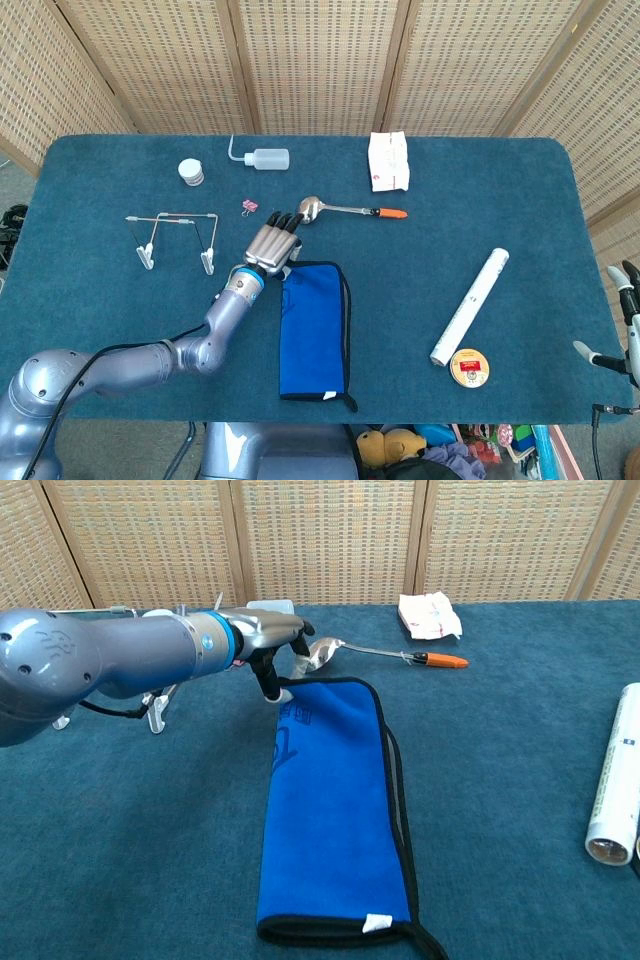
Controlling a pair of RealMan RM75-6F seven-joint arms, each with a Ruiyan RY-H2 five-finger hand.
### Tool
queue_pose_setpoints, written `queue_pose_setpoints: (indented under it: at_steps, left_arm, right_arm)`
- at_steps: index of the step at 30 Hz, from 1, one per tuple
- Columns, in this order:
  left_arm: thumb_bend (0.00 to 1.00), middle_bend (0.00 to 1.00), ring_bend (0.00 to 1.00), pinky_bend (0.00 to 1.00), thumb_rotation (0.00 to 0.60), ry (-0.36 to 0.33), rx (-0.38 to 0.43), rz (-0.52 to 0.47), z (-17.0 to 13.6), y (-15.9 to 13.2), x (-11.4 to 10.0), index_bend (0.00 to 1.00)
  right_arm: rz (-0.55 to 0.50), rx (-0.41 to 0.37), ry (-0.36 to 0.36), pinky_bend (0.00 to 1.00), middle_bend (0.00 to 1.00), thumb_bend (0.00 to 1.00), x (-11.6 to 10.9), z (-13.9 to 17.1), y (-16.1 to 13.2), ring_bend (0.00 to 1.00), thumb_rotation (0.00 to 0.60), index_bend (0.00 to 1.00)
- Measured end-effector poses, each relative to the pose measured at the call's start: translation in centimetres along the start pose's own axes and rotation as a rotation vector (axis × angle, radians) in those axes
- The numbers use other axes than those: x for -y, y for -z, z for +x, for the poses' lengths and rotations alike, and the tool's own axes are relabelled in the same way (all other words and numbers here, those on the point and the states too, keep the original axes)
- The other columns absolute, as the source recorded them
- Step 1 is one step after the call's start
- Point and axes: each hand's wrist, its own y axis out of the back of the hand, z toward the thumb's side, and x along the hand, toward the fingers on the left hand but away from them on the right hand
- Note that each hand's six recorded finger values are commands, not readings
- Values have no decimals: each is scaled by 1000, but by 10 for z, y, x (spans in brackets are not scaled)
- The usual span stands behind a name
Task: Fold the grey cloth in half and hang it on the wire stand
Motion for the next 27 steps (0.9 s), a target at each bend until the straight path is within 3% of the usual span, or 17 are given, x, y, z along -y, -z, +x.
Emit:
queue_pose_setpoints:
  at_steps: [12, 20, 27]
  left_arm:
    - [753, 0, 0, 0, 600, -127, -66, -1, -6, 21, -74, 854]
    - [755, 0, 0, 0, 600, -213, -135, -43, -17, 54, -129, 854]
    - [754, 0, 0, 0, 600, -266, -189, -71, -33, 87, -161, 855]
  right_arm:
    - [-8, -5, -1, 0, 0, 0, -1, 1, -1, 0, 600, 0]
    - [-10, -12, -4, 0, 0, 0, 0, 1, -3, 0, 600, 0]
    - [-9, -23, -10, 0, 0, 0, 1, 2, -7, 0, 600, 0]
